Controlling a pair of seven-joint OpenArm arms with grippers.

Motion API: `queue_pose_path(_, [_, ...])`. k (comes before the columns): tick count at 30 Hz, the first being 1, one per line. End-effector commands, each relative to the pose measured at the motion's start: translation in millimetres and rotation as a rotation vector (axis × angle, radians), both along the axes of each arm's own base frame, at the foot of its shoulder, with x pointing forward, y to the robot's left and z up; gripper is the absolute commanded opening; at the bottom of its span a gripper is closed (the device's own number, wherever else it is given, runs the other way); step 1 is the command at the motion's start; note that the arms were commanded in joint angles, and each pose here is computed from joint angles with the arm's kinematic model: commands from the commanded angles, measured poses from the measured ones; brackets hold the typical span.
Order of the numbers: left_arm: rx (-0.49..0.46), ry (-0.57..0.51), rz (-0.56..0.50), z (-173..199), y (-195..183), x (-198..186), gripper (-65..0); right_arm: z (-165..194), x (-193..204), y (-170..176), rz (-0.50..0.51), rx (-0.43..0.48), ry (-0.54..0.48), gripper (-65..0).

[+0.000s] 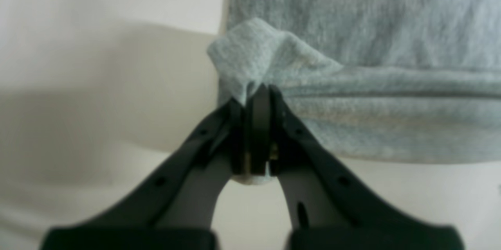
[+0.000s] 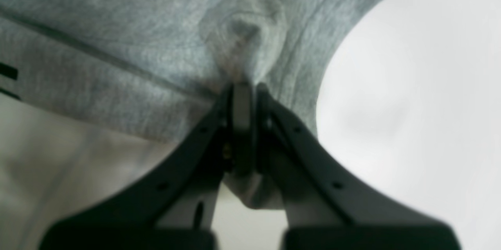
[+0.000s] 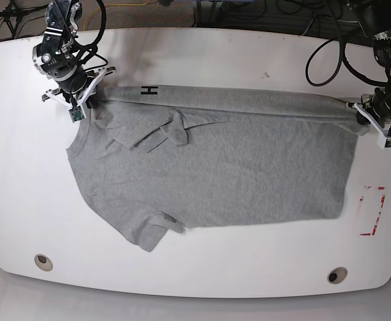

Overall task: Fold the T-shirt properly
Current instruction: 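Lay the shirt flat on the table, holding its shoulder edge taut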

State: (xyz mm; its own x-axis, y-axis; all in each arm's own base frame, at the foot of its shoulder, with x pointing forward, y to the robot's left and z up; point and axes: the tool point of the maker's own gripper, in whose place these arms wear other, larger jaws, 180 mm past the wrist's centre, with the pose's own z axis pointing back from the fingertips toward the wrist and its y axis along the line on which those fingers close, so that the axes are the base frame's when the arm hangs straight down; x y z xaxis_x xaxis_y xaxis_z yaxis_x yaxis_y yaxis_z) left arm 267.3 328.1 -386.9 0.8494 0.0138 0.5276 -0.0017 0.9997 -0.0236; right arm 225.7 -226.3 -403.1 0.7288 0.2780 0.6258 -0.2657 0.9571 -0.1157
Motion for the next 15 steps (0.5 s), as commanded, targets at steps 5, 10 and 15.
queue_pose_path(5, [0.015, -0.07, -0.004, 20, 7, 24, -65.0, 11, 9, -6, -0.002, -0.02, -0.043, -65.0])
queue_pose_path(10, [0.018, -0.081, -0.007, 24, 7, 29, -65.0, 12, 9, -6, -0.001, -0.022, -0.045, -65.0])
queue_pose_path(15, [0.007, -0.069, -0.043, 20, -4, 39, -65.0, 12, 9, -6, 0.0, -0.021, -0.044, -65.0])
